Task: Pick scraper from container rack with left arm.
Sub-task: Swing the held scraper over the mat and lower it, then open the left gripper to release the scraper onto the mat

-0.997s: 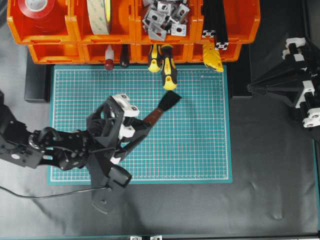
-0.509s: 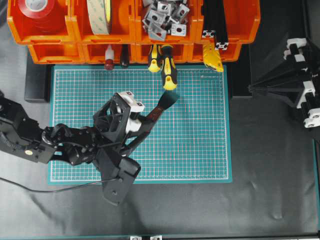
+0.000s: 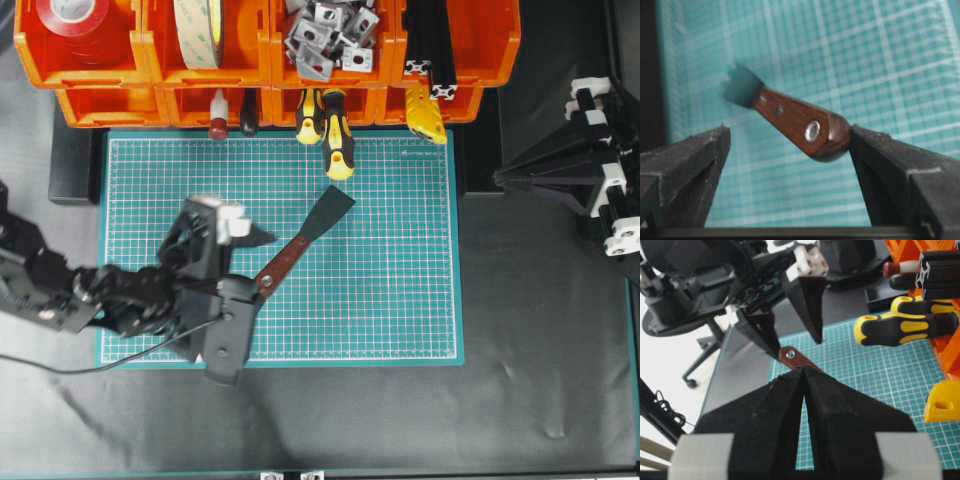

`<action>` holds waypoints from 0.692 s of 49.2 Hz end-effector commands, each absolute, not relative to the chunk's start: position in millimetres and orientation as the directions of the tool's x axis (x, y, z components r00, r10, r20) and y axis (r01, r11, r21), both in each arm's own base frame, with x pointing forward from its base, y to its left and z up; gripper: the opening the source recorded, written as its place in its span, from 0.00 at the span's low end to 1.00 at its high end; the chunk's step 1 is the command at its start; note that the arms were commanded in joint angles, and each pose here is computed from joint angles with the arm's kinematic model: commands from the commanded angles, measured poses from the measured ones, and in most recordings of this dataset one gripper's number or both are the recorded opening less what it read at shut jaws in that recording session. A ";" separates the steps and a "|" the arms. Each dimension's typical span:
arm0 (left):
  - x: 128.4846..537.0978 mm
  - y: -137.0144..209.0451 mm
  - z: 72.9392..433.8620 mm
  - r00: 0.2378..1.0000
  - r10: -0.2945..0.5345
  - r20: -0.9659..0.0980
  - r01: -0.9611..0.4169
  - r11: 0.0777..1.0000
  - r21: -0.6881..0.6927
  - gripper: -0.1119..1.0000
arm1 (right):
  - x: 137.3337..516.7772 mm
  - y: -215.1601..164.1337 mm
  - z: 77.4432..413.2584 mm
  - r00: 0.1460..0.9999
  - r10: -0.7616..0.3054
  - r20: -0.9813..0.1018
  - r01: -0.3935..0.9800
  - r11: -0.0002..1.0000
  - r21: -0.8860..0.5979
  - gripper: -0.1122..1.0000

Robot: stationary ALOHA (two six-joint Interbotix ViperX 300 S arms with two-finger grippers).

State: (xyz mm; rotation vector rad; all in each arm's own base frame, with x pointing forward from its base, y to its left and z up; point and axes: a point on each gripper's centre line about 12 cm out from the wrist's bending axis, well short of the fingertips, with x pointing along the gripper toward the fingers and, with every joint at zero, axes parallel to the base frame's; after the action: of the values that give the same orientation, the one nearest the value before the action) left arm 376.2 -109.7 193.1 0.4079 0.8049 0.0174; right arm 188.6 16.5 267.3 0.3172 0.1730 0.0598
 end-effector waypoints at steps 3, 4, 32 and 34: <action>360.3 -121.2 191.1 0.699 0.139 -0.702 0.031 0.974 0.223 0.91 | 192.1 16.4 279.1 0.987 0.084 -0.136 -0.037 0.947 0.318 0.11; 358.7 -121.9 189.1 0.696 0.137 -0.705 0.014 0.979 0.204 0.91 | 192.0 16.4 278.4 0.987 0.084 -0.137 -0.037 0.947 0.318 0.11; 300.7 -103.4 256.8 0.816 0.039 -0.577 -0.053 0.999 -0.008 0.91 | 189.8 16.3 282.6 0.989 0.084 -0.119 -0.043 0.947 0.317 0.11; 291.9 -100.5 264.8 0.831 0.026 -0.556 -0.047 0.999 -0.024 0.91 | 189.8 16.3 282.6 0.989 0.084 -0.119 -0.043 0.947 0.319 0.11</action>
State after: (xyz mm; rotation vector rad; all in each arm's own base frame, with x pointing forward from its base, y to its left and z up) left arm 308.8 -105.3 234.7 0.0029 0.6771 0.0693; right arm 187.3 16.3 269.1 0.3177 0.1639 0.0613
